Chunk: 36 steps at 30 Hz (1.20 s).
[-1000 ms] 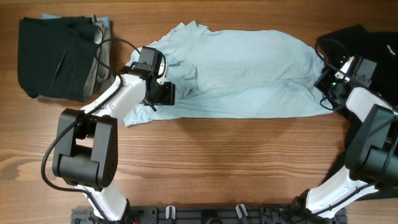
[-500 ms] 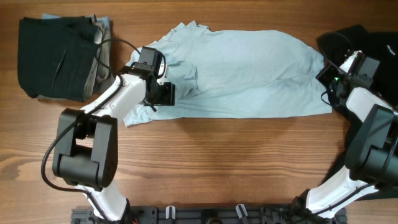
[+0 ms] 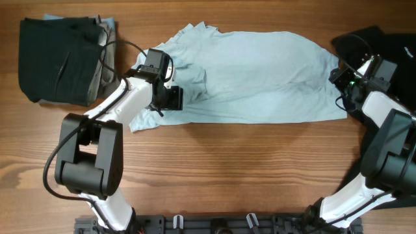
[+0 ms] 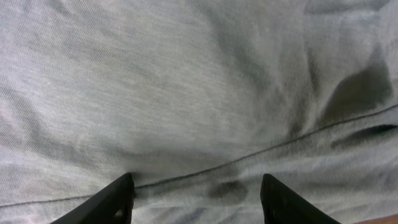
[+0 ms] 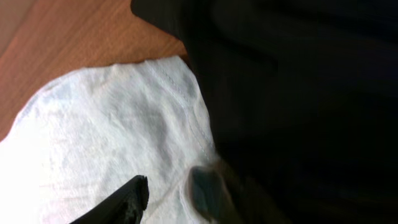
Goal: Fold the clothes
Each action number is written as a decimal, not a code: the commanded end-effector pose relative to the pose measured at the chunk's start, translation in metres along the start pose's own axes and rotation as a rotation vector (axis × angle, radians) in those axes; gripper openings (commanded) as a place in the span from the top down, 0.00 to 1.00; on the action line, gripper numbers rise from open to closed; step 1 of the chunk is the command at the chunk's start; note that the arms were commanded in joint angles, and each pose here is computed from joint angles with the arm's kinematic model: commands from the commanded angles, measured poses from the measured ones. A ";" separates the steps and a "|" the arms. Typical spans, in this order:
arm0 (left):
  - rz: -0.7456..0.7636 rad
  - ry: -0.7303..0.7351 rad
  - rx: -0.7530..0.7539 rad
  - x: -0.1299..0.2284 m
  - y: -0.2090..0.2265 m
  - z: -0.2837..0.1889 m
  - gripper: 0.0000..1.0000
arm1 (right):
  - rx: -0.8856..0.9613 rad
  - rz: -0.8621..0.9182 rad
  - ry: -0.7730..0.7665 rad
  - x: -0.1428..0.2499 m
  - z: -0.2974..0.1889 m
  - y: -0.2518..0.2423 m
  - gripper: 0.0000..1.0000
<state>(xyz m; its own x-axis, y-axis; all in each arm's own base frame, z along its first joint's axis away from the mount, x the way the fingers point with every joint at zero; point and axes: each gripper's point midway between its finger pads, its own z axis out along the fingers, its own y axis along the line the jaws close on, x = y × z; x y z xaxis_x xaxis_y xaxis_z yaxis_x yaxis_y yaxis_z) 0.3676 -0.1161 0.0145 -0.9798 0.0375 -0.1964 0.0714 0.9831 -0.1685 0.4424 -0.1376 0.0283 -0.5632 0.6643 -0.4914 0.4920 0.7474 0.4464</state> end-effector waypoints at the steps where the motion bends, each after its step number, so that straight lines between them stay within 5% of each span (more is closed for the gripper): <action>1: -0.007 -0.001 0.011 -0.003 -0.002 -0.011 0.26 | -0.054 0.011 0.022 0.000 -0.009 0.007 0.43; 9: 0.011 -0.245 0.061 -0.065 -0.017 -0.078 0.14 | -0.173 0.006 0.029 -0.009 -0.062 0.042 0.39; 15: 0.085 -0.307 0.057 -0.081 -0.023 -0.076 0.21 | -0.212 -0.017 0.153 0.021 -0.084 0.051 0.36; 21: -0.232 -0.137 -0.112 -0.040 0.046 -0.072 0.17 | 0.037 0.072 0.360 0.075 -0.092 0.004 0.35; 26: -0.435 0.112 -0.040 0.020 0.078 -0.076 0.16 | 0.215 0.084 0.442 0.099 -0.104 -0.028 0.31; 36: -0.573 0.229 -0.036 0.076 0.111 -0.048 0.22 | 0.228 0.097 0.467 0.108 -0.102 -0.032 0.27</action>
<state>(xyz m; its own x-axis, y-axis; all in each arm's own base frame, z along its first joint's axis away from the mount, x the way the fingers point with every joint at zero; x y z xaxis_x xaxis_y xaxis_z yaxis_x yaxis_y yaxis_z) 0.3067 0.0099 0.0439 -0.8910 -0.4463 0.0834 -0.4538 0.8811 -0.1335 0.3055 -0.0884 0.0474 -0.7164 0.6947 -0.0652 0.6471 0.6965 0.3101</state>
